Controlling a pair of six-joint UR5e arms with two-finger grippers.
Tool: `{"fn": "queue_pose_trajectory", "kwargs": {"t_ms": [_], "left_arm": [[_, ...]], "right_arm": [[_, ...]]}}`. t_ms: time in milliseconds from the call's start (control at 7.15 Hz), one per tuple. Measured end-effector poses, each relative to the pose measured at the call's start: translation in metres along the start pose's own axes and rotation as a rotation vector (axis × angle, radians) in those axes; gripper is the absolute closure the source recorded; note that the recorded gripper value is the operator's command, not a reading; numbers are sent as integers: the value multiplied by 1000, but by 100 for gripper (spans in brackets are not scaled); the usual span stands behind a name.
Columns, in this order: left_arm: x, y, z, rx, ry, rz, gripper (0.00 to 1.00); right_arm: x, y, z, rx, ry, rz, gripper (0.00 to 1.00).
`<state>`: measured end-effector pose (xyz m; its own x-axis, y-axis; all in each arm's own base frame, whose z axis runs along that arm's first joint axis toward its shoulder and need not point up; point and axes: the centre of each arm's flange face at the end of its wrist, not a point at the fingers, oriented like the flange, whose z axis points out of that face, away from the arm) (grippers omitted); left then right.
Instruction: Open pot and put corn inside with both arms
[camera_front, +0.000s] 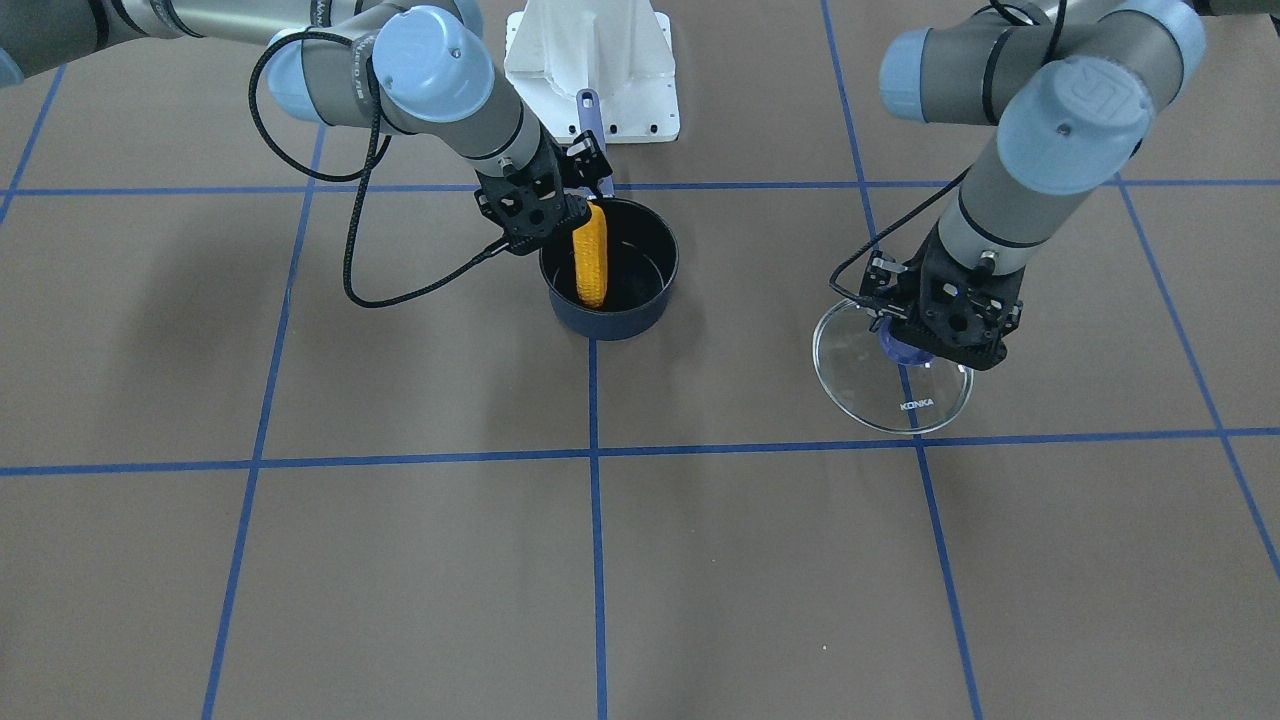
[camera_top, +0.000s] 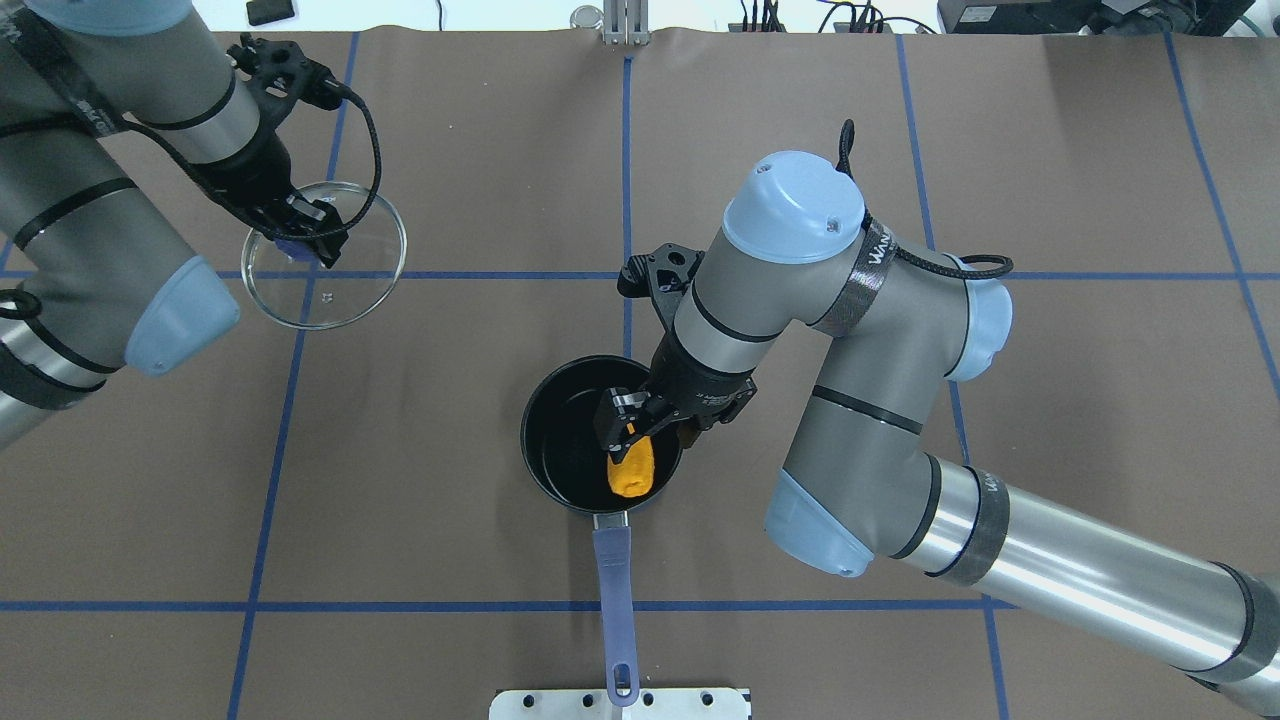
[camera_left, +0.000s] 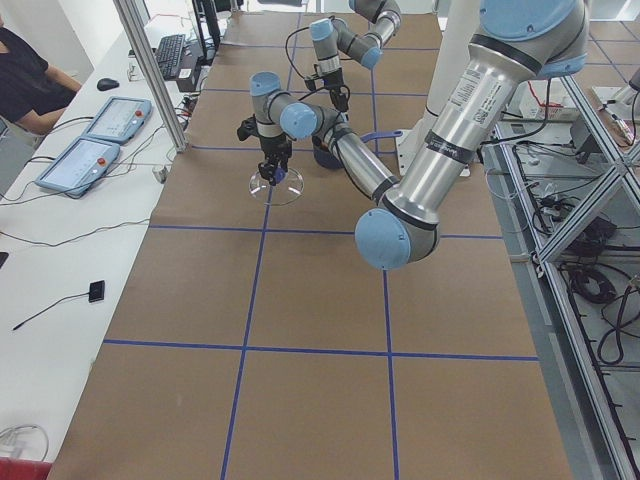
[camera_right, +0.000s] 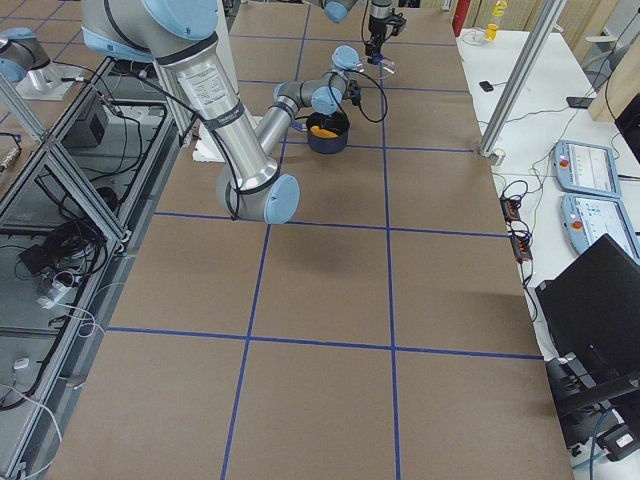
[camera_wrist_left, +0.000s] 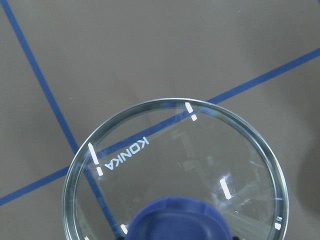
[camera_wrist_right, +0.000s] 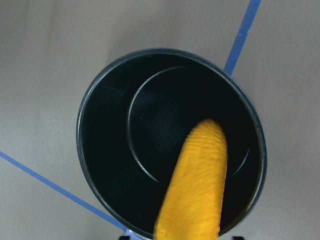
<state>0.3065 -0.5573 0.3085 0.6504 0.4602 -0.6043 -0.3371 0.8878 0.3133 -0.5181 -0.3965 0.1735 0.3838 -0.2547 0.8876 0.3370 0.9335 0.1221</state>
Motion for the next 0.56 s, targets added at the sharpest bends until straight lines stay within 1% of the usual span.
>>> {"fn": "queue_pose_trajectory", "kwargs": {"t_ms": [280,419,559], "left_arm": [[-44,21,17,-36,-26,26,29],[-61,32,28,-51,-33,32,29],[-76,41,40,-61,-36,36,28]], "right_arm": [[-2,1,-7,20,-20,5,0],[12,-3,-28,55,-24,12,0],[46,-7,-61,102,-15,40,0]]}}
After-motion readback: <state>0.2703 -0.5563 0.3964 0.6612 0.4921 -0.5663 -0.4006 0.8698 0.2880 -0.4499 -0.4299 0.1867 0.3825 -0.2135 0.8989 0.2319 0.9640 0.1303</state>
